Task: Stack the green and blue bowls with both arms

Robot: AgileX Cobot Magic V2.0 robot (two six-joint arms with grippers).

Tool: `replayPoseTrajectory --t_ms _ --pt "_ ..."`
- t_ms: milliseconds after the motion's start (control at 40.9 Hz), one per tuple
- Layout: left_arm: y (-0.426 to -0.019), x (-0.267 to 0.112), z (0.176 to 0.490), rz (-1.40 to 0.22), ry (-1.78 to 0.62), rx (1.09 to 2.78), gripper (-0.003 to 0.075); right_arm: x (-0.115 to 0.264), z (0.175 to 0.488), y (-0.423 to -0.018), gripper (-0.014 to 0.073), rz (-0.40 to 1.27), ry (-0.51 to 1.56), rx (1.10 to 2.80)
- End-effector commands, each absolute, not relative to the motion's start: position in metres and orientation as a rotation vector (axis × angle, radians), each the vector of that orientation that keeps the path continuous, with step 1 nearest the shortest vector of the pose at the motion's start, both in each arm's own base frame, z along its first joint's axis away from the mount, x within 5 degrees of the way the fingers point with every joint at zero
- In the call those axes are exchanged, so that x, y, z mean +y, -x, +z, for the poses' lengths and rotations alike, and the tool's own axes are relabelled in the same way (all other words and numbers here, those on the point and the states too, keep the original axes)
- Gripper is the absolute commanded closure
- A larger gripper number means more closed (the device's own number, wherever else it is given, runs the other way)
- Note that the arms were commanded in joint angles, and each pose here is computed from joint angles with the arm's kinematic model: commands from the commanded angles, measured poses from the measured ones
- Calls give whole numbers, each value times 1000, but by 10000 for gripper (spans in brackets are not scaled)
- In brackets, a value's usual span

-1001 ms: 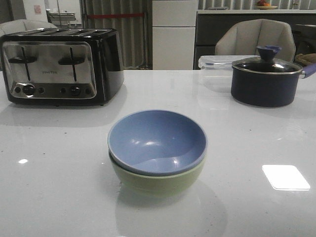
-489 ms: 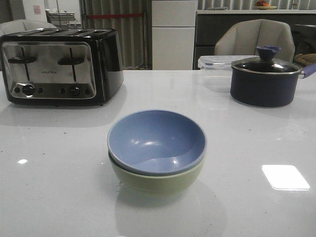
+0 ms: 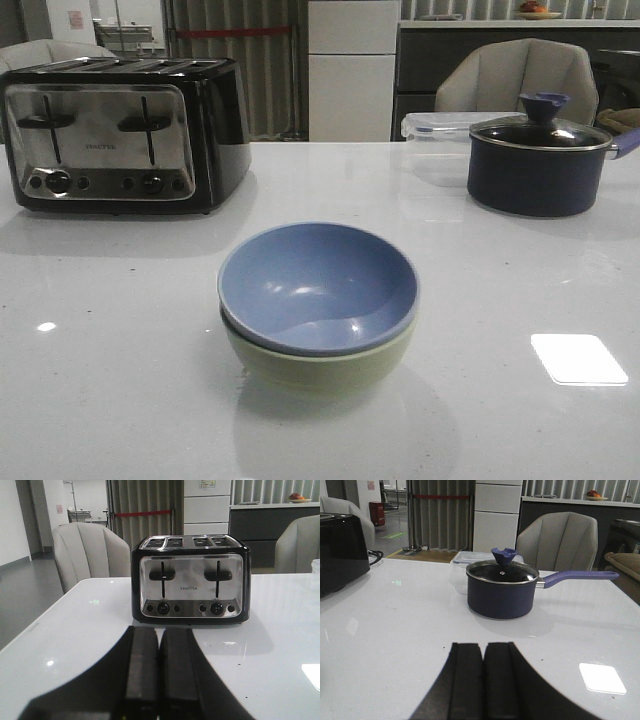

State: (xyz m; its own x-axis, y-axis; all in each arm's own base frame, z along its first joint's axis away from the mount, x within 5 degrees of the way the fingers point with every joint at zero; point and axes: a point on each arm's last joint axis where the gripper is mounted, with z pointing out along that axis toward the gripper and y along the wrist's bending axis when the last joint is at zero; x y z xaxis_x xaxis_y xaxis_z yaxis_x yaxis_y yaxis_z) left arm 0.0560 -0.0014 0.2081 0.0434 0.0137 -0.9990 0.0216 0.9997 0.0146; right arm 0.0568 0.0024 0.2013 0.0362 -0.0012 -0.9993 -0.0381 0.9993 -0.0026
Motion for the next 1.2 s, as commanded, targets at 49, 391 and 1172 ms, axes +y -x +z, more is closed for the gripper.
replayPoseTrajectory --t_ms 49,391,1172 --pt "-54 -1 214 -9 -10 1435 622 0 214 -54 559 -1 21 1395" --pt "-54 -1 214 -9 -10 1435 622 2 220 -53 559 14 26 1337" --pt "-54 -1 214 -9 -10 1435 622 0 217 -53 559 -9 -1 1363"
